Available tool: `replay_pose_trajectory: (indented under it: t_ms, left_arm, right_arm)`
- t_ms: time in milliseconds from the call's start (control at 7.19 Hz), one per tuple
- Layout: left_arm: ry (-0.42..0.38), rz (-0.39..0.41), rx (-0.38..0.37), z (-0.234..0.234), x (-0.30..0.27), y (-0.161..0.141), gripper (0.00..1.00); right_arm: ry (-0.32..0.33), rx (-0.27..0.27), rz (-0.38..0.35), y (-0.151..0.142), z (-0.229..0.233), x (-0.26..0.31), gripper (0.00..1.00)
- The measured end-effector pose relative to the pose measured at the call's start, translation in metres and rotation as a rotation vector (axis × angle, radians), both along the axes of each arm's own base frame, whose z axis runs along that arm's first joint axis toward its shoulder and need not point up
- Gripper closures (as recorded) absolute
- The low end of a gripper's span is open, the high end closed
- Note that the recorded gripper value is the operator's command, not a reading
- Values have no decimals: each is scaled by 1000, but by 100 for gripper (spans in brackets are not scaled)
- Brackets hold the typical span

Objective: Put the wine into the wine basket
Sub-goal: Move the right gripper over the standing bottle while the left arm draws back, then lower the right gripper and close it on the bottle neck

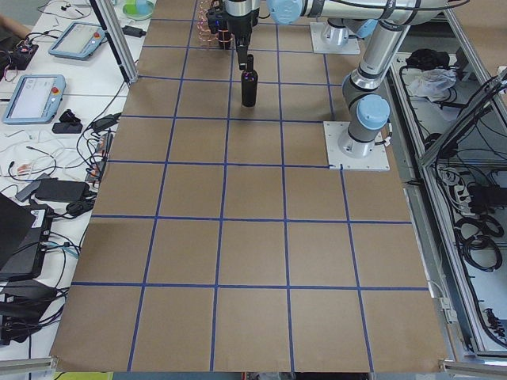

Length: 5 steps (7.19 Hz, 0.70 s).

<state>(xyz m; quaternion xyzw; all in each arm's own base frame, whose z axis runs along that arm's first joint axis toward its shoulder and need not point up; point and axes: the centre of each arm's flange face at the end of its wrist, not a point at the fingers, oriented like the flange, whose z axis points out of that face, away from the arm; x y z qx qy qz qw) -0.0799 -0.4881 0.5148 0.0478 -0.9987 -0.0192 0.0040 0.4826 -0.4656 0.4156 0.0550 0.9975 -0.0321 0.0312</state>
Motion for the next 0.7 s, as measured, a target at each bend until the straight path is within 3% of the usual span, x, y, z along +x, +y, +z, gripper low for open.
replay_pose_trajectory:
  t_ms: [417, 556, 695]
  left_arm:
    - [-5, -2, 10, -1, 1, 1, 0]
    - [-6, -3, 10, -1, 1, 1, 0]
    - [-7, -3, 10, -1, 1, 1, 0]
  right_arm:
    - [22, 25, 22, -3, -22, 3, 5]
    - [27, 32, 28, -4, -27, 4, 15]
    - [29, 36, 36, -4, -29, 4, 36]
